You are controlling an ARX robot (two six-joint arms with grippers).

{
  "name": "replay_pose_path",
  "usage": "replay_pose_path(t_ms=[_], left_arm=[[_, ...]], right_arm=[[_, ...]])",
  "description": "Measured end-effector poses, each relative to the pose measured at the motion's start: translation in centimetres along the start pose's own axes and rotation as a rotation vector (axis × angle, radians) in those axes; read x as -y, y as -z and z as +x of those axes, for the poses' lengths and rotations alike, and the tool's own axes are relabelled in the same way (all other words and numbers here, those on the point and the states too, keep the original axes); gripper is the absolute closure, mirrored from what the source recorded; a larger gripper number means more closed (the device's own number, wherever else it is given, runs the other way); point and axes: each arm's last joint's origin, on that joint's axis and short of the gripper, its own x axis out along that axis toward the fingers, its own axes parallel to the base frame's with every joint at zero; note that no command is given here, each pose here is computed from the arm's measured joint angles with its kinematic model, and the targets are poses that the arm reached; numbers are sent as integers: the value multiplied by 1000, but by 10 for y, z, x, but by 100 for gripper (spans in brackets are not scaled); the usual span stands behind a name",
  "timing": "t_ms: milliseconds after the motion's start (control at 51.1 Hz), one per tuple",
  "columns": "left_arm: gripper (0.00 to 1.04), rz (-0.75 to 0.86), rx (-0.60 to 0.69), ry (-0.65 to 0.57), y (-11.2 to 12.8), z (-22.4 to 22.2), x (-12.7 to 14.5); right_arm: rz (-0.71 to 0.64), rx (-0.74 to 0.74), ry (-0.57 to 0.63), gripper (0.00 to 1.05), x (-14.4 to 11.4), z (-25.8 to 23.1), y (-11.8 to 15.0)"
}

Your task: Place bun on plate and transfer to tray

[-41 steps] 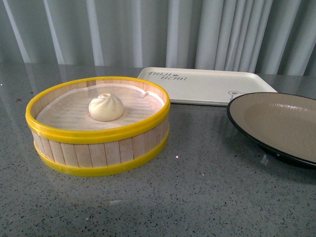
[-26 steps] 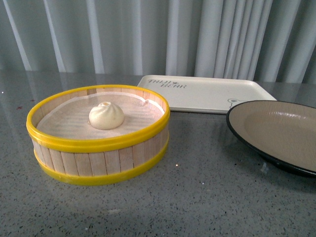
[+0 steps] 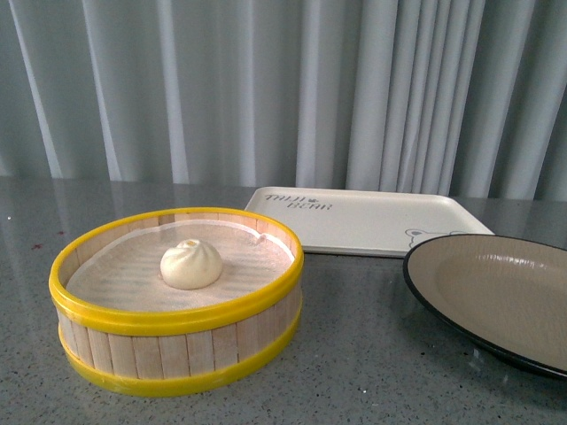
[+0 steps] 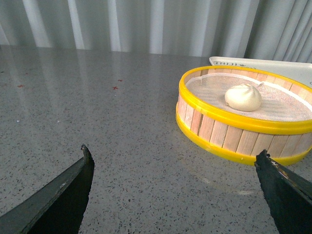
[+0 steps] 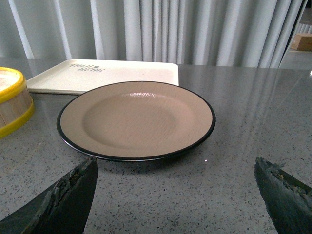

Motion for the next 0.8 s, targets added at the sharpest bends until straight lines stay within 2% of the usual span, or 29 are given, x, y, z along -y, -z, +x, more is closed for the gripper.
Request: replay_pose_path(t_ms=[254,352,430,489,645,802], left_arm=[[7,-3,-6,6,0,0,0],[7,-169,-218,85,3,7,-4],[7,-264,-253,56,-3,18,-10],[7,-293,-212,67,-22,32,-11],[7,-239,-105,118,-65,59,-2],[7,-122,-123,185,-95,100,18]], right_arm=[[0,0,0,9,0,0,0],[0,0,-2,9,0,0,0],[0,1,0,9,0,0,0],[0,1,2,9,0,0,0],[0,1,0,9,0,0,0],[0,1,0,9,0,0,0]])
